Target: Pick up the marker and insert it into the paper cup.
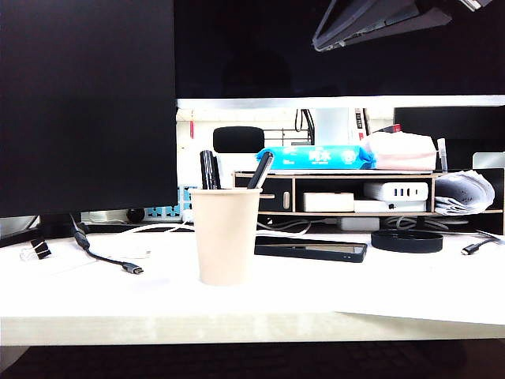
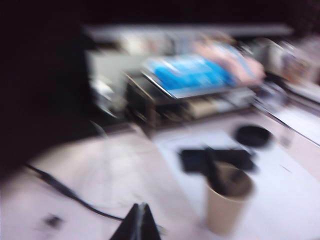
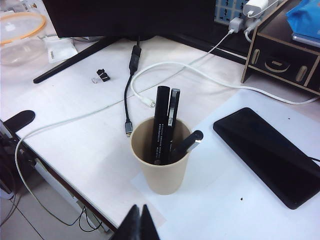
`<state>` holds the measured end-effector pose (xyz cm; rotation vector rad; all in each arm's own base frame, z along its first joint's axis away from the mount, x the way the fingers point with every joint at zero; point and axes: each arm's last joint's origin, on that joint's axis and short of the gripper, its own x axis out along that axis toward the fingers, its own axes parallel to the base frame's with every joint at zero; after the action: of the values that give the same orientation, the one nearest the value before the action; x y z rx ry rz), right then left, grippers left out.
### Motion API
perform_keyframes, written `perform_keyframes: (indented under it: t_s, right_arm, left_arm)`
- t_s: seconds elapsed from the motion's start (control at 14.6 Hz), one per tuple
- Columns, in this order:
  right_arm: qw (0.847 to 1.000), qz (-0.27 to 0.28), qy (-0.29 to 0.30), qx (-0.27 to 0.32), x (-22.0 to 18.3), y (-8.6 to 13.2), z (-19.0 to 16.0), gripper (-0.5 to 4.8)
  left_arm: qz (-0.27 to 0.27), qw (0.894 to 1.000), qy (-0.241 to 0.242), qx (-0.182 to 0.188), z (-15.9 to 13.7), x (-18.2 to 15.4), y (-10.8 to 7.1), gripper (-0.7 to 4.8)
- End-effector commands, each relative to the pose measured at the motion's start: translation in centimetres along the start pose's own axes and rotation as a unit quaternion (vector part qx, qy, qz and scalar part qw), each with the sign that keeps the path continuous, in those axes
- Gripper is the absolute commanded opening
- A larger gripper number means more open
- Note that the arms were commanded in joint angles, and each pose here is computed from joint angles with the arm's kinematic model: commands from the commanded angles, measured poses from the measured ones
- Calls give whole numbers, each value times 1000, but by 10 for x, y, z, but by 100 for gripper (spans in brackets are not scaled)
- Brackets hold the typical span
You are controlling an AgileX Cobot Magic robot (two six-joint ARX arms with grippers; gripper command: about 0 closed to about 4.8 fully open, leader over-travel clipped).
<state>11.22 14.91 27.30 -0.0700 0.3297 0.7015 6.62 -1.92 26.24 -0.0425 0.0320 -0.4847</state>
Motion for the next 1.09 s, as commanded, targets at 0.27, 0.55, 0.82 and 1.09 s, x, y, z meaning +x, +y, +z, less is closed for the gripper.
perform_keyframes:
  t_s: [0.27, 0.55, 0.82, 1.09]
  right_arm:
    - [1000, 0, -9, 0, -1, 0, 3, -5]
    - [1000, 0, -9, 0, -1, 0, 3, -5]
    - [1000, 0, -9, 0, -1, 0, 3, -5]
    - [1000, 0, -9, 0, -1, 0, 3, -5]
  left_arm:
    - [223, 975, -27, -1, -25, -3, 21, -5]
    - [224, 974, -40, -21, -59, 10, 30, -5]
    - [224, 973, -38, -31, -77, 16, 35, -5]
    - [226, 973, -31, -32, -82, 17, 35, -5]
